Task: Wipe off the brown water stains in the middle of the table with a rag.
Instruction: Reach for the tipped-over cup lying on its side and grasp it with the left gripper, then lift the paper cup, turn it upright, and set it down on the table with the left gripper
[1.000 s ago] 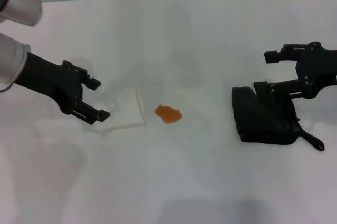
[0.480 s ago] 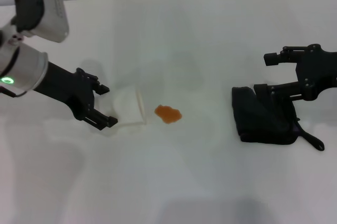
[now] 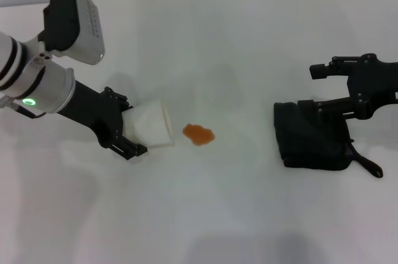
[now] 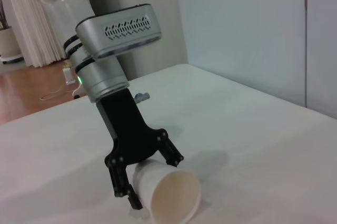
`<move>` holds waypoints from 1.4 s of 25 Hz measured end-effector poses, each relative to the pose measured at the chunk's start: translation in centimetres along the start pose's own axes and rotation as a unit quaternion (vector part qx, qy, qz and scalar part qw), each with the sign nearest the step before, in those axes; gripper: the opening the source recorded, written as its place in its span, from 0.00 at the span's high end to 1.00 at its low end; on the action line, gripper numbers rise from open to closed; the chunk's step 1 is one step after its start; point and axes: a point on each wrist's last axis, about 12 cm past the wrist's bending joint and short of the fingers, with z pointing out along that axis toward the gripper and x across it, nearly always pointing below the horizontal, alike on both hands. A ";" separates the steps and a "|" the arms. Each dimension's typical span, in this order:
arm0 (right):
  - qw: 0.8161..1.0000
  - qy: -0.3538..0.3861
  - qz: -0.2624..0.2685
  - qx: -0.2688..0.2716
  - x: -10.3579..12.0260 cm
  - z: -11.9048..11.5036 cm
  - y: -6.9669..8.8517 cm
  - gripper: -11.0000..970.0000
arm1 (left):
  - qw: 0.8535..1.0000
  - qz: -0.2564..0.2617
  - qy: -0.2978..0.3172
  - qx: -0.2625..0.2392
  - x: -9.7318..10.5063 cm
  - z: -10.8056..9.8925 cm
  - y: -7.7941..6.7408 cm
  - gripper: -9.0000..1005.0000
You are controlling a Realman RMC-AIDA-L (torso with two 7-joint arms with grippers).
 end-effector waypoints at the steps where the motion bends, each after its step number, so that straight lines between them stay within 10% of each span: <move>1: 1.000 0.000 0.000 0.000 0.0 0.0 0.0 0.12 | 1.000 0.001 0.001 -0.001 0.0 0.0 0.0 0.18; 22: 1.000 0.003 -0.004 0.003 -0.3 0.2 -0.3 0.12 | 1.000 -0.003 -0.014 -0.002 -0.4 -0.2 0.1 0.28; 35: 1.000 0.003 -0.011 0.002 -0.6 0.3 -0.4 0.12 | 0.981 -0.062 -0.171 -0.065 2.0 -4.7 0.3 0.37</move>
